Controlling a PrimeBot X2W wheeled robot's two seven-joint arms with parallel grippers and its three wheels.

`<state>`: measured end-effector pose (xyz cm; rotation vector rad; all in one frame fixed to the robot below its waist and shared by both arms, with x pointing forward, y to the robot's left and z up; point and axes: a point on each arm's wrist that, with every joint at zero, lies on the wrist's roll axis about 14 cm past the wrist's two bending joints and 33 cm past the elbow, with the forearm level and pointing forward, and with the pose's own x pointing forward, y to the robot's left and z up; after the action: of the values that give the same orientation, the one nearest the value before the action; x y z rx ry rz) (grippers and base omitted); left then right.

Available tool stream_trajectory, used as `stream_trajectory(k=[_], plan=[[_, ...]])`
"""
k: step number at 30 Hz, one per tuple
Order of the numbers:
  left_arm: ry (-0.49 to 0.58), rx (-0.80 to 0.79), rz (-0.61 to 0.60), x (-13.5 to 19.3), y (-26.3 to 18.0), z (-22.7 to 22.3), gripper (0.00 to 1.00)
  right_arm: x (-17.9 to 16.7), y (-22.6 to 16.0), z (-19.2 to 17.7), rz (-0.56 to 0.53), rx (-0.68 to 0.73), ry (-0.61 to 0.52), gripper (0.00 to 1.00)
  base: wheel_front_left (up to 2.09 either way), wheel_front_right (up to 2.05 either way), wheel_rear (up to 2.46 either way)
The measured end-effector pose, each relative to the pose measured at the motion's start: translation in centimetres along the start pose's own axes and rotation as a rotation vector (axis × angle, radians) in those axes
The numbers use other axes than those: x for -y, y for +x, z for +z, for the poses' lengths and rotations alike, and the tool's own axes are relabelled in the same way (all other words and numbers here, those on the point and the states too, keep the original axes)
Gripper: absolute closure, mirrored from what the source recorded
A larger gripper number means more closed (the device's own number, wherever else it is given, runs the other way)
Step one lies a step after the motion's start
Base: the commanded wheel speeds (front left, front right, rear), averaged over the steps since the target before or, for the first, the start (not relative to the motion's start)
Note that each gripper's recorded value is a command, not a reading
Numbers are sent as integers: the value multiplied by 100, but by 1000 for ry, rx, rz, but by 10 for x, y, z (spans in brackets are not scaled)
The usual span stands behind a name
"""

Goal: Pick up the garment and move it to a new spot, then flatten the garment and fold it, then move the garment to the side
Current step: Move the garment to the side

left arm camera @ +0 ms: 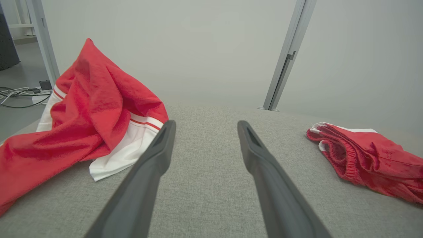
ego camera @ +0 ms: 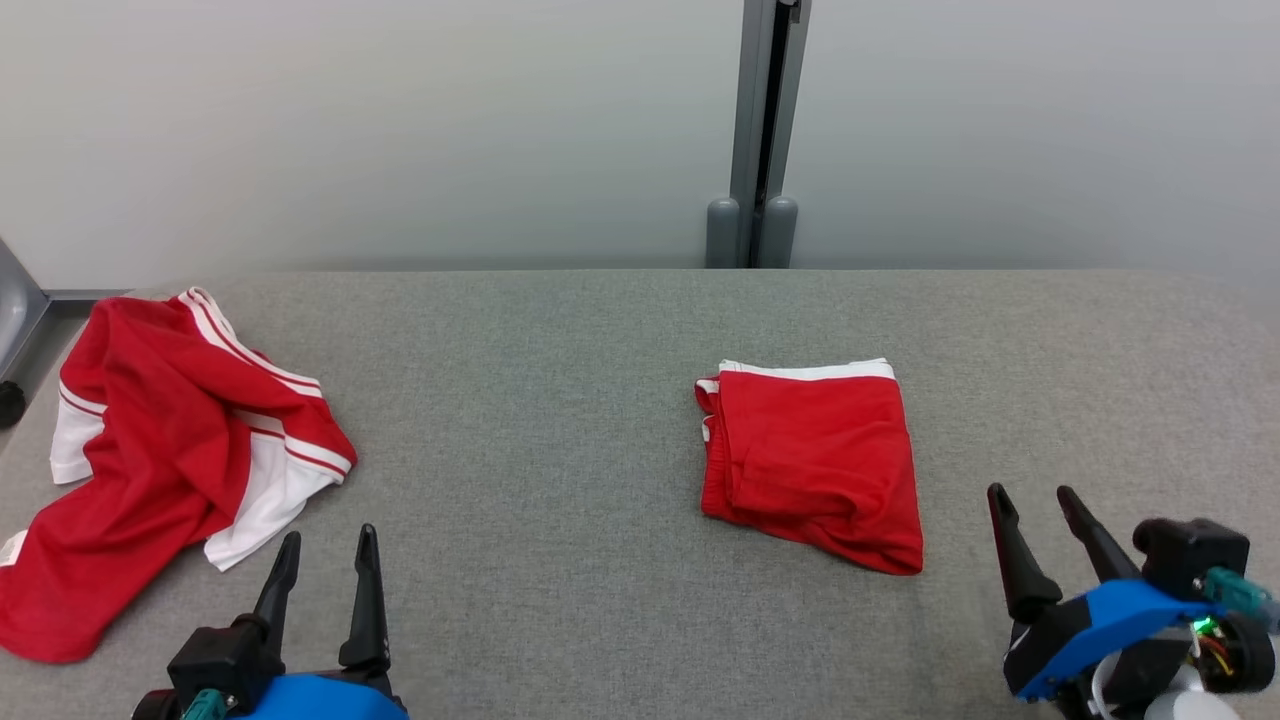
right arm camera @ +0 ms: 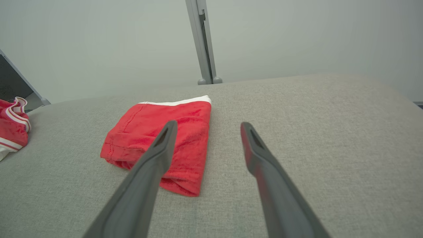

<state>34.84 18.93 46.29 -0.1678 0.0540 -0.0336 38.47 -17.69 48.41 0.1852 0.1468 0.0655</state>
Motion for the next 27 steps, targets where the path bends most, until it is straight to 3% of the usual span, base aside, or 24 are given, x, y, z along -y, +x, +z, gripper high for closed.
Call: stream_trajectory(k=[9,17,27], plan=[[6,13,-12,3,20,6,0,1,51,-2,-6,-207,5,0,0,0,0],[8,4,-3,1,33,2,0,0,86,-41,-18,-446,33,0,0,0,0],[10,-17,32,-12,36,-4,0,-18,110,-87,11,-590,73,0,0,0,0]])
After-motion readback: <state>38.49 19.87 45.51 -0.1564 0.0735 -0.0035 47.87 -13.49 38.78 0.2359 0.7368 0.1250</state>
